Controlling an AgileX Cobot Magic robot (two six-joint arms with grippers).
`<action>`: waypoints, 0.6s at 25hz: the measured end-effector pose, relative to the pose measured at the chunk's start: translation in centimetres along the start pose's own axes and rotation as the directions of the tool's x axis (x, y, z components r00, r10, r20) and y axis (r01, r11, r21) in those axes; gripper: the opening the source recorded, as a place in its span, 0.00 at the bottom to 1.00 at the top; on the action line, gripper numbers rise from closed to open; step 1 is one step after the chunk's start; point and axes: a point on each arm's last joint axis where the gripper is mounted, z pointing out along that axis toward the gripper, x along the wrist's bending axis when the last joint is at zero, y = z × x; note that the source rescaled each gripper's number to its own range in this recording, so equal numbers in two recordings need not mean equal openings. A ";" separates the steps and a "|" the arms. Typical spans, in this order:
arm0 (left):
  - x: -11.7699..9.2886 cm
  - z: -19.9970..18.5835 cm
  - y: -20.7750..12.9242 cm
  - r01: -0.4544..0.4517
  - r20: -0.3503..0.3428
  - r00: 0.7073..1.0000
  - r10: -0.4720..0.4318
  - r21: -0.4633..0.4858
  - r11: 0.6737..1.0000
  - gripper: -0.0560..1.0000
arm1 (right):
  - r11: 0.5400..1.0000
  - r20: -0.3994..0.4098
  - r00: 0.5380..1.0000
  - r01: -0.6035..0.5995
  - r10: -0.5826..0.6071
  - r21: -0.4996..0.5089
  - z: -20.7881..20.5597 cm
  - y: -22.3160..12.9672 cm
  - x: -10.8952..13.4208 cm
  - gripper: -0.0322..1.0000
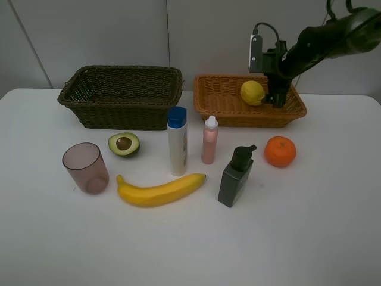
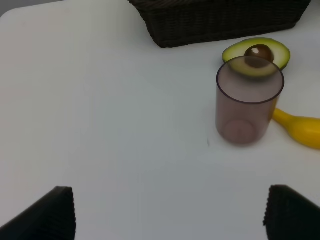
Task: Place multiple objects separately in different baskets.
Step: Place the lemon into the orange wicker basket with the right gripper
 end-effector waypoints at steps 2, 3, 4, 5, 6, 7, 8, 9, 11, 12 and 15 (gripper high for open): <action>0.0 0.0 0.0 0.000 0.000 1.000 0.000 0.000 1.000 1.00 | 1.000 0.000 1.000 -0.001 0.001 0.000 0.0 0.0 0.0 0.92; 0.0 0.0 0.0 0.000 0.000 1.000 0.000 0.000 1.000 1.00 | 1.000 0.000 1.000 -0.001 0.001 0.000 0.0 0.0 0.0 0.92; 0.0 0.0 0.0 0.000 0.000 1.000 0.000 0.000 1.000 1.00 | 1.000 0.000 1.000 -0.001 0.001 0.000 0.0 0.0 0.0 0.92; 0.0 0.0 0.0 0.000 0.000 1.000 0.000 0.000 1.000 1.00 | 1.000 -0.001 1.000 -0.001 0.001 0.000 0.0 0.0 0.0 0.92; 0.0 0.0 0.0 0.000 0.000 1.000 0.000 0.000 1.000 1.00 | 1.000 -0.002 1.000 -0.001 0.001 0.001 0.0 0.0 0.0 0.92; 0.0 0.0 0.0 0.000 0.000 1.000 0.000 0.000 1.000 1.00 | 1.000 -0.008 1.000 -0.003 0.003 0.001 0.0 0.0 0.1 0.92; 0.0 0.0 0.0 0.000 0.000 1.000 0.000 0.000 1.000 1.00 | 1.000 -0.021 1.000 -0.006 0.006 0.004 0.0 0.0 0.2 0.92; 0.0 0.0 0.0 0.000 0.000 1.000 0.000 0.000 1.000 1.00 | 1.000 -0.033 0.999 -0.007 0.007 0.006 0.0 -0.1 0.3 0.92; 0.0 0.0 0.0 0.000 0.000 1.000 0.000 0.000 1.000 1.00 | 1.000 -0.050 0.999 -0.007 0.007 0.010 0.0 -0.1 0.5 0.92; 0.0 0.0 0.0 0.000 0.000 1.000 0.000 0.000 1.000 1.00 | 1.000 -0.054 0.998 -0.007 0.007 0.011 0.0 -0.1 0.5 0.94; 0.0 0.0 0.0 0.000 0.000 1.000 0.000 0.000 1.000 1.00 | 1.000 -0.070 0.998 -0.009 0.010 0.014 -0.1 -0.1 0.6 0.98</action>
